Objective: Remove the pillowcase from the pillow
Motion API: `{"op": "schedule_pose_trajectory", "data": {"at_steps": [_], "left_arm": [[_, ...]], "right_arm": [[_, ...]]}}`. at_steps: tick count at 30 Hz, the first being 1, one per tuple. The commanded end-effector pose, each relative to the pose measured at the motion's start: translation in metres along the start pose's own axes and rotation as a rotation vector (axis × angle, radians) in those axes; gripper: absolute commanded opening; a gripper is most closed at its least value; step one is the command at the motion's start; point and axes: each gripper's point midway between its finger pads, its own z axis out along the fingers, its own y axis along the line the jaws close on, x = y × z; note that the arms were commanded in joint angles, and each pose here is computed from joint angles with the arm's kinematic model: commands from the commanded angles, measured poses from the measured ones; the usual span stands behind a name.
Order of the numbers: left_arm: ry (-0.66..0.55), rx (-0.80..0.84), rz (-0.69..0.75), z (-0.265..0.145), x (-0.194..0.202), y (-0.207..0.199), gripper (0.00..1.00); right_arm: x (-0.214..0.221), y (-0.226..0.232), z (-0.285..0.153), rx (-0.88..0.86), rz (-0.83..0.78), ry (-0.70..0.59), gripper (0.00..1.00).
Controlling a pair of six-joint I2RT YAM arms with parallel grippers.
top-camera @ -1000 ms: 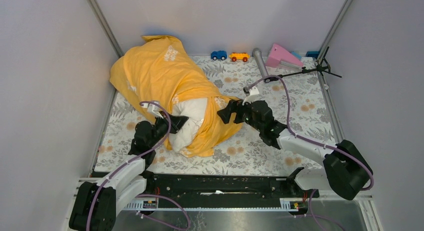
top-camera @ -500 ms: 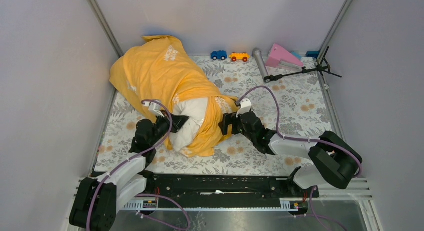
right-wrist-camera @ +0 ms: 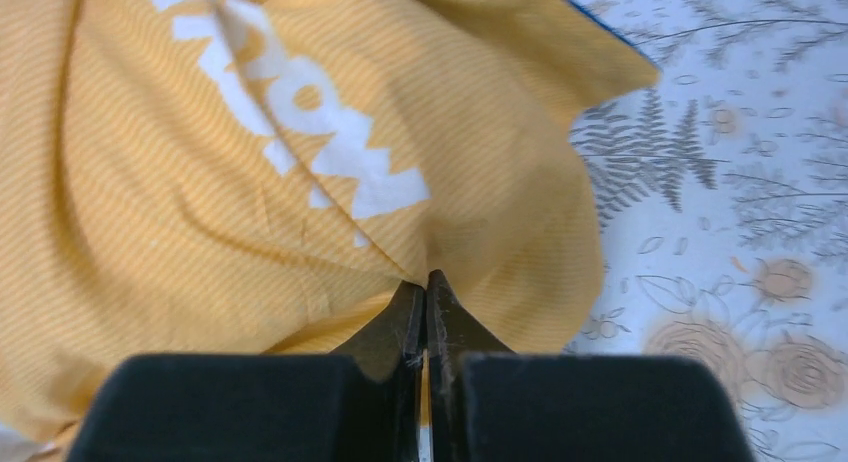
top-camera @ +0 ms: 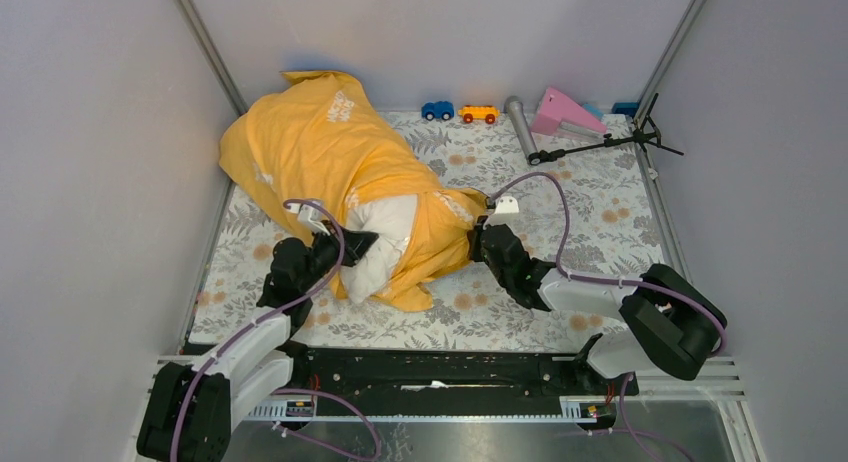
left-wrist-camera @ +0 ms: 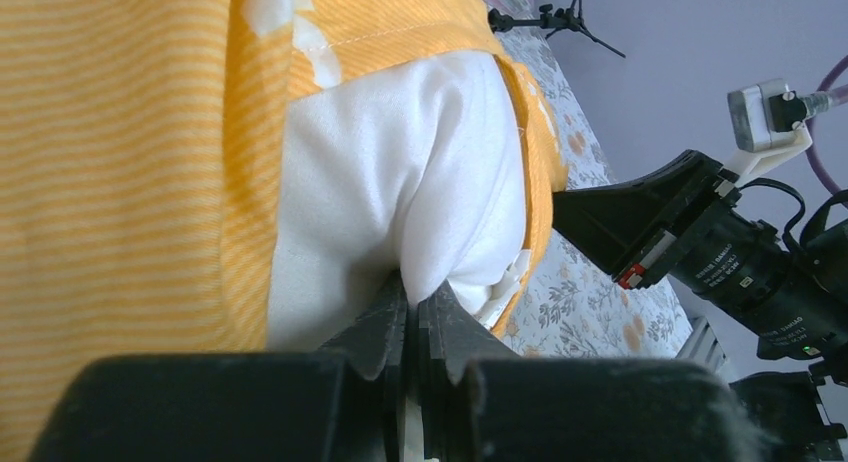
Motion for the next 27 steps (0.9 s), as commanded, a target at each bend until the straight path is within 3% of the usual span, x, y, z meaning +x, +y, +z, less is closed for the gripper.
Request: {"op": "schedule_pose_trajectory", "data": {"at_steps": [1,7,14,18,23,24,25,27], "left_arm": [[-0.087,-0.108,0.034,-0.003,-0.025,0.01,0.0],[-0.284,-0.262,0.04,-0.036,-0.055,0.025,0.0],[-0.463,-0.351,0.012,-0.069,-0.077,0.033,0.0],[-0.482,-0.208,0.053,-0.066,-0.079,0.009,0.0],[-0.312,0.116,0.145,-0.044,-0.058,-0.048,0.0],[-0.28,0.16,0.148,-0.04,-0.053,-0.054,0.0],[-0.243,0.193,0.15,-0.036,-0.047,-0.058,0.0],[-0.19,0.216,0.146,-0.028,-0.04,-0.06,0.1]], "right_arm": [[-0.024,-0.053,-0.006,0.259,0.071,-0.112,0.0],[-0.005,-0.125,-0.005,0.416,0.356,-0.06,0.0],[-0.007,-0.145,-0.014,0.493,0.395,-0.11,0.0],[-0.006,-0.127,-0.003,0.391,0.369,-0.069,0.0],[-0.006,-0.096,0.01,0.238,0.305,0.009,0.0],[-0.005,-0.09,0.012,0.204,0.293,0.027,0.03],[-0.005,-0.08,0.015,0.152,0.271,0.046,0.2],[-0.005,-0.06,0.017,0.04,0.234,0.074,0.67]]}}
